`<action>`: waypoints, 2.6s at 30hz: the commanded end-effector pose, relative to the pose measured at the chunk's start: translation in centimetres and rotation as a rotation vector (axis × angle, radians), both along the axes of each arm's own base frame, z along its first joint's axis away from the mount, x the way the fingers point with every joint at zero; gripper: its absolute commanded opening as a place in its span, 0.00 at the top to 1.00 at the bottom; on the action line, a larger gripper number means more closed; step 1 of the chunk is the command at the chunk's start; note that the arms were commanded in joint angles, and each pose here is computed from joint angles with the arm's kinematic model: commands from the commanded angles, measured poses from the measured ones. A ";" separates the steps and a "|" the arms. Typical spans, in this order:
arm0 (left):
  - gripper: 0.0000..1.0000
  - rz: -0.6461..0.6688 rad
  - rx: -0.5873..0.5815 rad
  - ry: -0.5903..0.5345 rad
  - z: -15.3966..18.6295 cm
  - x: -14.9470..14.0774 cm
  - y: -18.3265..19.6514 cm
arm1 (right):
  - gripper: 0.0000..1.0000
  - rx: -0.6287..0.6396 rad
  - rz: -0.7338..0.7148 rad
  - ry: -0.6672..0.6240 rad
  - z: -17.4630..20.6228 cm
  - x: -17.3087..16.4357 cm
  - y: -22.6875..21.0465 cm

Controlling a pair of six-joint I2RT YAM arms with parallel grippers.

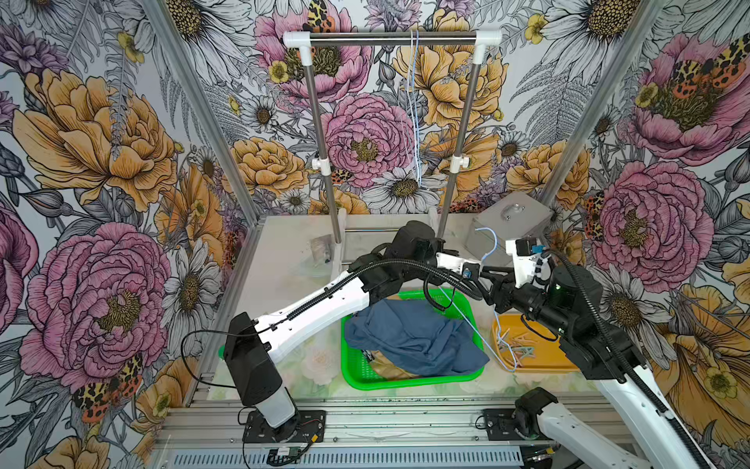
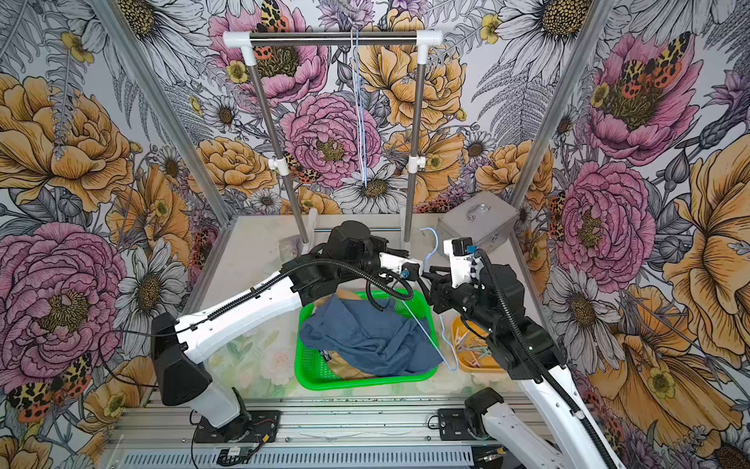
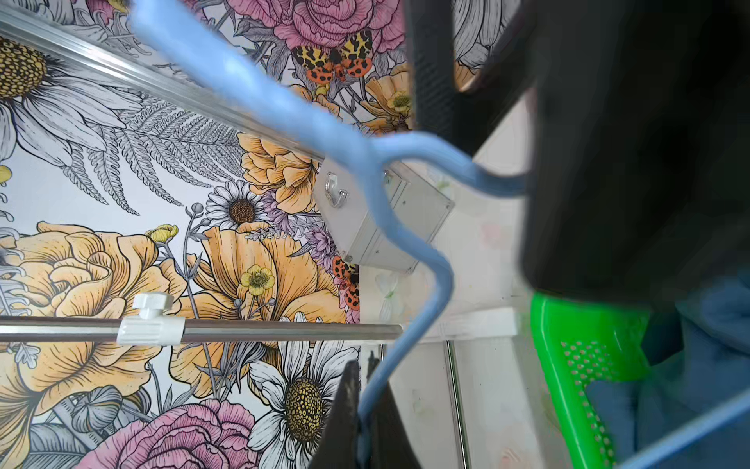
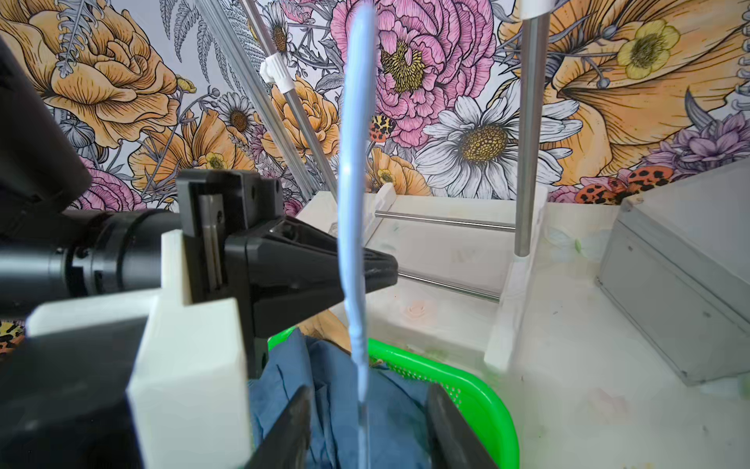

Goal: Remove the clothespins securing t-shirts to the hanger
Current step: Place the hanger on the clothes rail.

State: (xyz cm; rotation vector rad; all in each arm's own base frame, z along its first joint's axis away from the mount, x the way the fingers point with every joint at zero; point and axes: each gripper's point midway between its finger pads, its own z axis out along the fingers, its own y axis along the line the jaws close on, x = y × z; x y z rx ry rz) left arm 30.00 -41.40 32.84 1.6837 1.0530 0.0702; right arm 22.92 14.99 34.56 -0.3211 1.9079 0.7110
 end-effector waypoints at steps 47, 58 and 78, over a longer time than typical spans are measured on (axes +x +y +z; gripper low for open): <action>0.36 0.175 -0.455 0.234 8.2 -0.3 9.4 | 1.00 -0.200 -0.198 -0.068 2.3 0.4 -4.5; 0.32 0.217 -0.856 0.349 15.4 1.5 14.3 | 1.00 -0.263 -0.278 -0.163 11.0 8.2 -2.9; 0.31 0.181 -1.042 0.385 17.7 5.4 13.8 | 1.00 -0.224 -0.268 -0.403 22.0 18.1 2.0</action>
